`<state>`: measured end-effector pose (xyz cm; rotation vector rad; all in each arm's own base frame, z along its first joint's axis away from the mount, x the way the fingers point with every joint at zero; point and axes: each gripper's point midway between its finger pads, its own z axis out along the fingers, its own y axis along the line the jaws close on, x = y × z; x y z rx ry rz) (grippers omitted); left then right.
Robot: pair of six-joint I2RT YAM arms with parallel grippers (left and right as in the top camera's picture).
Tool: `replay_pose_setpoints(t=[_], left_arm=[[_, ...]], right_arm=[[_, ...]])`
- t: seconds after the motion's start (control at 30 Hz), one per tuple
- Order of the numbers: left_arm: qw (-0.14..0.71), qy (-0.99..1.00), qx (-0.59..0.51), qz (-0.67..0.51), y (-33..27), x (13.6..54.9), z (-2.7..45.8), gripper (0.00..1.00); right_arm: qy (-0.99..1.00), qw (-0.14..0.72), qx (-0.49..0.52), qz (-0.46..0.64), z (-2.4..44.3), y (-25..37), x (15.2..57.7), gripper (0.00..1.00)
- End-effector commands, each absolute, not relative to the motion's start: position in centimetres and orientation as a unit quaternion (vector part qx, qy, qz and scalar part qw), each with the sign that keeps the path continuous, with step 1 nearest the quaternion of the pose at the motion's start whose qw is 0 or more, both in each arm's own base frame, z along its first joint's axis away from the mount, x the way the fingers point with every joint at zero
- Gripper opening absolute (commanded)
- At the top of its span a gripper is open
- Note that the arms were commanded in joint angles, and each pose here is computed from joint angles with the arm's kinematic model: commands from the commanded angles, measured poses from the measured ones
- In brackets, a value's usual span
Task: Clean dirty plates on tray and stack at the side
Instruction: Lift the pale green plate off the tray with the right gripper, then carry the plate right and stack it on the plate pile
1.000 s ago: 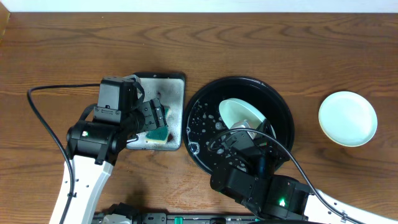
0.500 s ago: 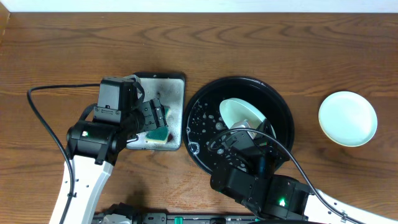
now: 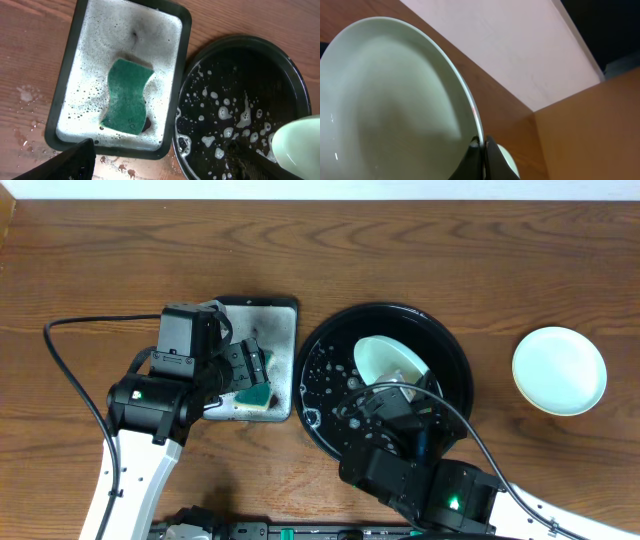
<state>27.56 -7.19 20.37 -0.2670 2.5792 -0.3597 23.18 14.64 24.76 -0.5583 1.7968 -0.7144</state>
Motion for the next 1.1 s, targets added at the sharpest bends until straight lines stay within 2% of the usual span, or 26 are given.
replay_pose_setpoints(t=[0.0, 0.3, 0.57, 0.7, 0.83, 0.97, 1.07], left_arm=[[0.26, 0.952, -0.098, -0.131, -7.0, 27.6, 20.5, 0.84], [0.26, 0.952, -0.098, -0.131, -7.0, 27.6, 20.5, 0.84], [0.26, 0.952, -0.098, -0.131, -7.0, 27.6, 20.5, 0.84], [0.26, 0.952, -0.098, -0.131, -7.0, 27.6, 20.5, 0.84], [0.26, 0.952, -0.098, -0.131, -7.0, 27.6, 20.5, 0.84], [0.26, 0.952, -0.098, -0.131, -7.0, 27.6, 20.5, 0.84], [0.26, 0.952, -0.098, -0.131, -7.0, 27.6, 20.5, 0.84]], right_arm=[[0.781, 0.534, -0.184, -0.265, 24.3, 13.8, 23.8, 0.01], [0.865, 0.461, -0.063, -0.19, 20.7, 10.2, 26.3, 0.01], [0.936, 0.336, 0.085, -0.065, 16.2, 5.1, 28.1, 0.01], [0.933, 0.31, 0.181, 0.005, 15.6, 1.3, 29.2, 0.01], [0.904, 0.32, 0.279, 0.044, 15.9, -3.9, 30.5, 0.01], [0.863, 0.33, 0.382, 0.024, 15.5, -10.5, 30.4, 0.01], [0.843, 0.306, 0.443, -0.001, 13.8, -14.7, 29.0, 0.01]])
